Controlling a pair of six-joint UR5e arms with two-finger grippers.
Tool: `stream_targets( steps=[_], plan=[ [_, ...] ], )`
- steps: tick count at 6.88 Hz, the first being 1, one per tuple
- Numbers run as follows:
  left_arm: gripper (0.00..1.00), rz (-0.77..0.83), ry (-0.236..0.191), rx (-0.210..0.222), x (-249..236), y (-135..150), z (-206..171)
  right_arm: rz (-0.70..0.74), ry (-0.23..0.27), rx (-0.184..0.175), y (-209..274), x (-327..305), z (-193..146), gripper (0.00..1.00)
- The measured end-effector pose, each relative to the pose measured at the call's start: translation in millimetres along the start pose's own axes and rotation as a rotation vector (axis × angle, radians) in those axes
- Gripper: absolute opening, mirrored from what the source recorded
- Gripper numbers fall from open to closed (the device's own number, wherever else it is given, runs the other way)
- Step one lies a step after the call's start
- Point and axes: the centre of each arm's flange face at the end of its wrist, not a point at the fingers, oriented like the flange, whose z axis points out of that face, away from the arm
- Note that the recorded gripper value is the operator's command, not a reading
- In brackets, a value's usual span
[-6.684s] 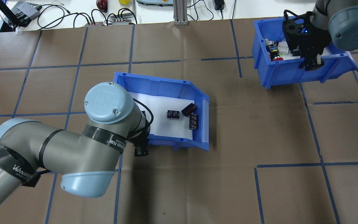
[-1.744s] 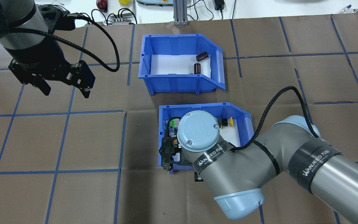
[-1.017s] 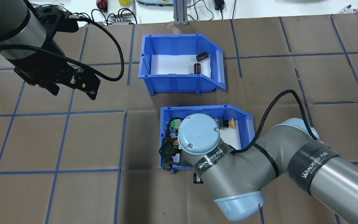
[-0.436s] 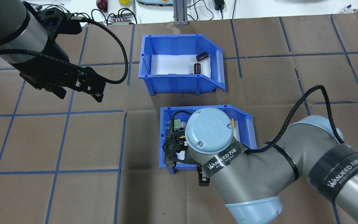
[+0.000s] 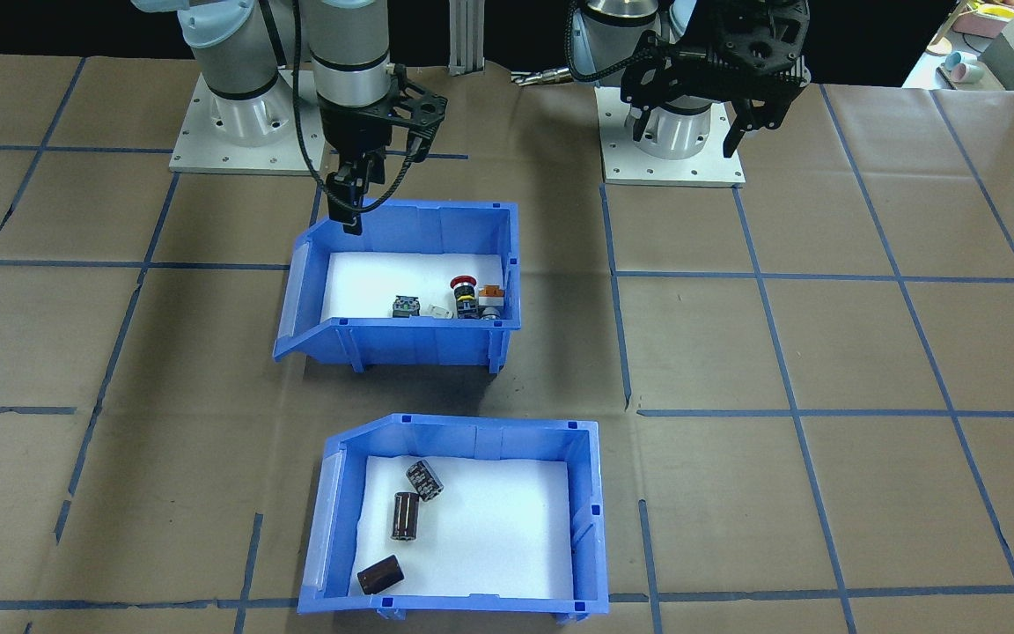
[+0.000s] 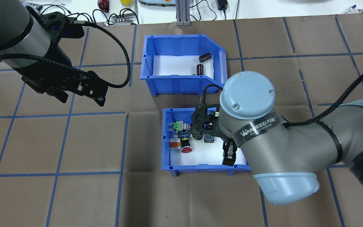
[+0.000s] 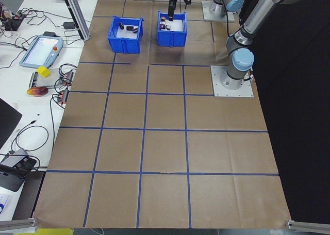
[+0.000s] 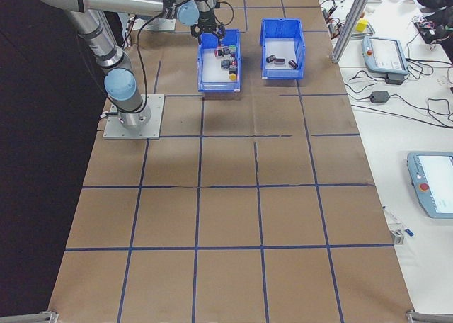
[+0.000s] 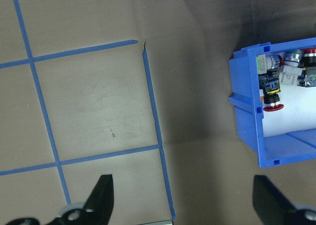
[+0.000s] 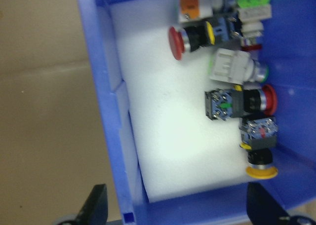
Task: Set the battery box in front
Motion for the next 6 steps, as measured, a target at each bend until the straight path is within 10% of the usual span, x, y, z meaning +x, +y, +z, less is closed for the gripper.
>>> stream_targets(
  steps=[6],
  plan=[
    [1.00,0.014,-0.008,-0.002,0,15,6,0.839,0.020,0.027,88,117,-61,1.00]
  ],
)
